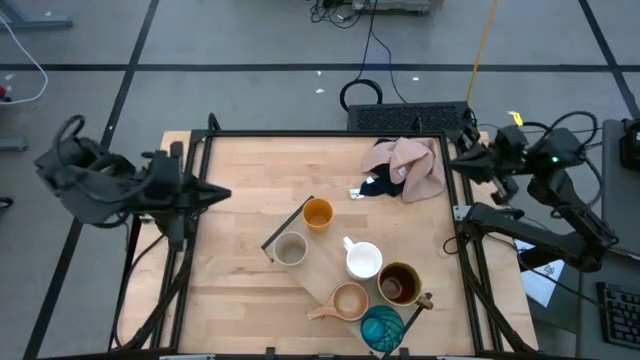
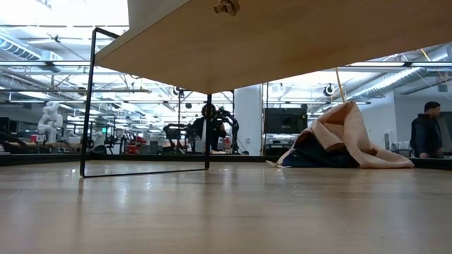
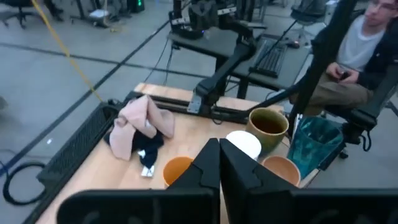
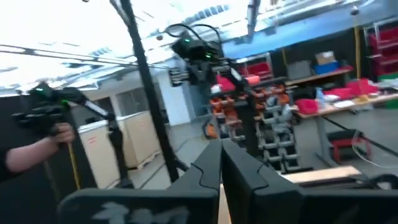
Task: Stack small to large cups/mugs on shelf
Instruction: Return to Home Position
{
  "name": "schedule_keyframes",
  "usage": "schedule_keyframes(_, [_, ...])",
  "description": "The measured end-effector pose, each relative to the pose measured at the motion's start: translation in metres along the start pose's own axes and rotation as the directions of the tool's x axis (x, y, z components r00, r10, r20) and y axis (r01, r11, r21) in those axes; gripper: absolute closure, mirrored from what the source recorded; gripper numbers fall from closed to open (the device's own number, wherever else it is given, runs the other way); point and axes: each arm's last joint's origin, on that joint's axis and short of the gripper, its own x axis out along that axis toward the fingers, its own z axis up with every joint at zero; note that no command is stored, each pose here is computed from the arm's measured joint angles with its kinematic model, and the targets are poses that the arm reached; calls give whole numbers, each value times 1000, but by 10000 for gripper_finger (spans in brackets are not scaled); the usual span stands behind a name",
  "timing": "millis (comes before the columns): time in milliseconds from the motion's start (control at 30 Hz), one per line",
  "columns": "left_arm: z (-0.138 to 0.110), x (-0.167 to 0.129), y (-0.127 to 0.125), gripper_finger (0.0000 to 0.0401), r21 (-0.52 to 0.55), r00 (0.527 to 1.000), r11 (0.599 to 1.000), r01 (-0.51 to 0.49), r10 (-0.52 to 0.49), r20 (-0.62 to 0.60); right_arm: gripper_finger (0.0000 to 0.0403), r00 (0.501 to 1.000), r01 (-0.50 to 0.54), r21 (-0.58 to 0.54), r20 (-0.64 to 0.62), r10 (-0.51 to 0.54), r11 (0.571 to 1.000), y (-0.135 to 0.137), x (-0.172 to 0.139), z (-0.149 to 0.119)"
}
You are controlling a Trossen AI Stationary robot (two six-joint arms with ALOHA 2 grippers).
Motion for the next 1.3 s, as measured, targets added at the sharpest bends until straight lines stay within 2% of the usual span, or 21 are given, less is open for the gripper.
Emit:
schedule_keyframes(167, [2, -11, -1, 397, 48, 998, 998, 47, -49, 40, 402, 997, -69, 68, -12, 70, 995, 10, -7, 0])
schedule_keyframes(233, [5, -14, -1, 399, 57, 995, 996, 71, -74, 61, 402, 999, -45, 77, 14, 44, 996, 13, -10, 1])
schedule_keyframes(333, [5, -21, 5, 396, 98, 996, 993, 60, -66, 64, 403, 997, 13, 29, 80, -15, 1000, 19, -17, 3])
schedule_keyframes(433, [6, -36, 22, 398, 73, 993, 995, 72, -78, 88, 403, 991, 58, -15, 124, -56, 998, 26, -24, 3])
schedule_keyframes(567, [7, -51, 38, 397, 53, 979, 992, 114, -121, 162, 403, 990, 102, 12, 97, -103, 995, 32, -34, -5])
schedule_keyframes(667, [-3, -47, 36, 399, 94, 966, 987, 133, -151, 212, 403, 990, 129, 37, 51, -131, 991, 33, -38, -12])
schedule_keyframes(733, [-16, -42, 36, 398, 101, 950, 981, 167, -188, 248, 403, 989, 142, 37, 40, -144, 989, 34, -41, -15])
schedule_keyframes(800, [-38, -32, 36, 395, 111, 943, 977, 181, -205, 263, 403, 986, 162, 27, 42, -163, 986, 35, -43, -16])
schedule_keyframes(900, [-73, -26, 49, 399, 46, 909, 975, 217, -219, 354, 403, 984, 176, 40, 20, -177, 984, 33, -43, -18])
schedule_keyframes(1067, [-133, -11, 72, 399, -55, 867, 978, 202, -153, 475, 403, 977, 213, 164, -45, -208, 963, 27, -40, -24])
schedule_keyframes(1167, [-169, -1, 82, 395, -103, 848, 963, 248, -165, 503, 403, 973, 227, 95, -70, -221, 969, 25, -40, -27])
schedule_keyframes(1233, [-187, 3, 89, 393, -201, 847, 942, 270, -133, 515, 403, 968, 249, 63, -63, -245, 966, 24, -40, -27])
schedule_keyframes(1300, [-201, 6, 96, 395, -332, 853, 902, 277, -72, 517, 403, 958, 285, 95, -47, -282, 954, 23, -40, -26])
